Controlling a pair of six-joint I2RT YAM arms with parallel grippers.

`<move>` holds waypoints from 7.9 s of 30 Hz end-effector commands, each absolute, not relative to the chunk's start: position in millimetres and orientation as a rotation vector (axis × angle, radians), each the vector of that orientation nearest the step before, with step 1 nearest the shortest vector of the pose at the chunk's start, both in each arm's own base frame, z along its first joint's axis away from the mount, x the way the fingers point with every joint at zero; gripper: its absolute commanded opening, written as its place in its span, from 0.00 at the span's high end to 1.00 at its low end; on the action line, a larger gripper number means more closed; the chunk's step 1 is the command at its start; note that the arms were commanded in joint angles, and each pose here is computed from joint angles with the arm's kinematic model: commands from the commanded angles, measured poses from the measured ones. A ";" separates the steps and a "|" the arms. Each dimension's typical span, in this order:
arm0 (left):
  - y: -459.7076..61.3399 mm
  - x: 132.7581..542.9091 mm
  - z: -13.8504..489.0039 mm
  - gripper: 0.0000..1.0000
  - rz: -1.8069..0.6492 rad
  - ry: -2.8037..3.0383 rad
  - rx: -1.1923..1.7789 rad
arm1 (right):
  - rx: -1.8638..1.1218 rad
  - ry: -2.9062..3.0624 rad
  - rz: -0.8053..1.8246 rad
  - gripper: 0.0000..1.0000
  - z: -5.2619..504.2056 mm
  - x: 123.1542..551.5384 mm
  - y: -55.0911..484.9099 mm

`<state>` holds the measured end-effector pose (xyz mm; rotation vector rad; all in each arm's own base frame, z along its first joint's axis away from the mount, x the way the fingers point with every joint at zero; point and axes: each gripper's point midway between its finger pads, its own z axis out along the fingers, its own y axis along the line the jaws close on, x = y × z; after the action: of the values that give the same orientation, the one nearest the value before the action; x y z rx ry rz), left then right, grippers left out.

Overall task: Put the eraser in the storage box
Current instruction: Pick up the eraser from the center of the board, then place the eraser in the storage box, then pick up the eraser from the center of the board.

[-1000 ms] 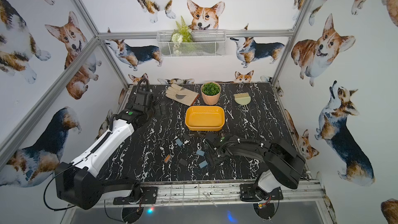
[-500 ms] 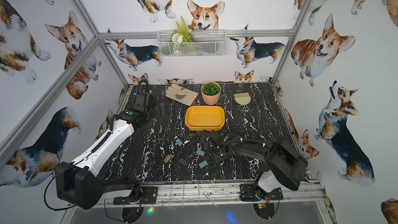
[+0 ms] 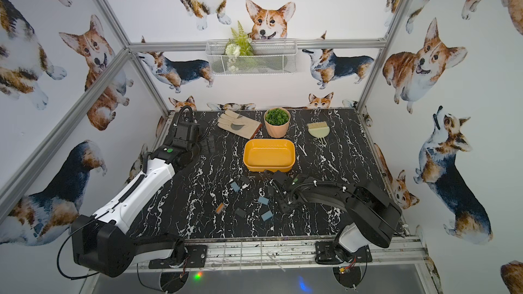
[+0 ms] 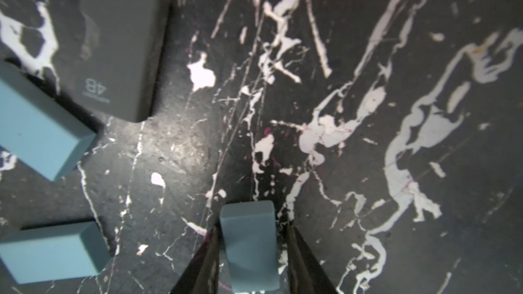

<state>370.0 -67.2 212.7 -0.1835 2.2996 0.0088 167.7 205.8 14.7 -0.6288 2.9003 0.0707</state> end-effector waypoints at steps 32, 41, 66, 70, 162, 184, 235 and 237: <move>-75.5 386.2 233.0 0.00 -0.068 2.221 -0.156 | -0.513 2.739 0.113 0.79 136.7 200.6 207.4; -95.9 426.3 267.0 0.00 -0.155 2.159 -0.104 | -0.534 2.688 0.194 0.79 160.9 264.3 243.8; -77.9 491.8 257.1 0.00 -0.408 2.162 -0.190 | -0.561 2.763 0.351 0.79 104.6 376.5 353.3; -76.4 491.4 253.9 0.00 -0.404 2.172 -0.189 | -0.568 2.786 0.346 0.79 93.0 380.6 357.8; -149.8 296.8 89.2 0.01 -0.439 2.726 -0.198 | -0.146 2.612 0.436 0.00 180.6 327.2 206.3; -171.2 266.7 41.8 0.13 -0.090 2.963 -0.204 | 0.008 2.665 0.554 0.00 158.8 301.9 159.6; -178.3 261.4 17.6 0.82 -0.061 3.030 -0.152 | 0.058 2.686 0.546 0.00 142.7 292.3 146.4; -176.0 264.2 26.5 0.82 -0.054 3.012 -0.137 | 0.060 2.686 0.547 0.00 142.3 292.2 146.3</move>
<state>263.2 -178.6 18.3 -0.1516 3.0216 -0.0657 288.7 145.1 139.3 0.0484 2.7074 0.5373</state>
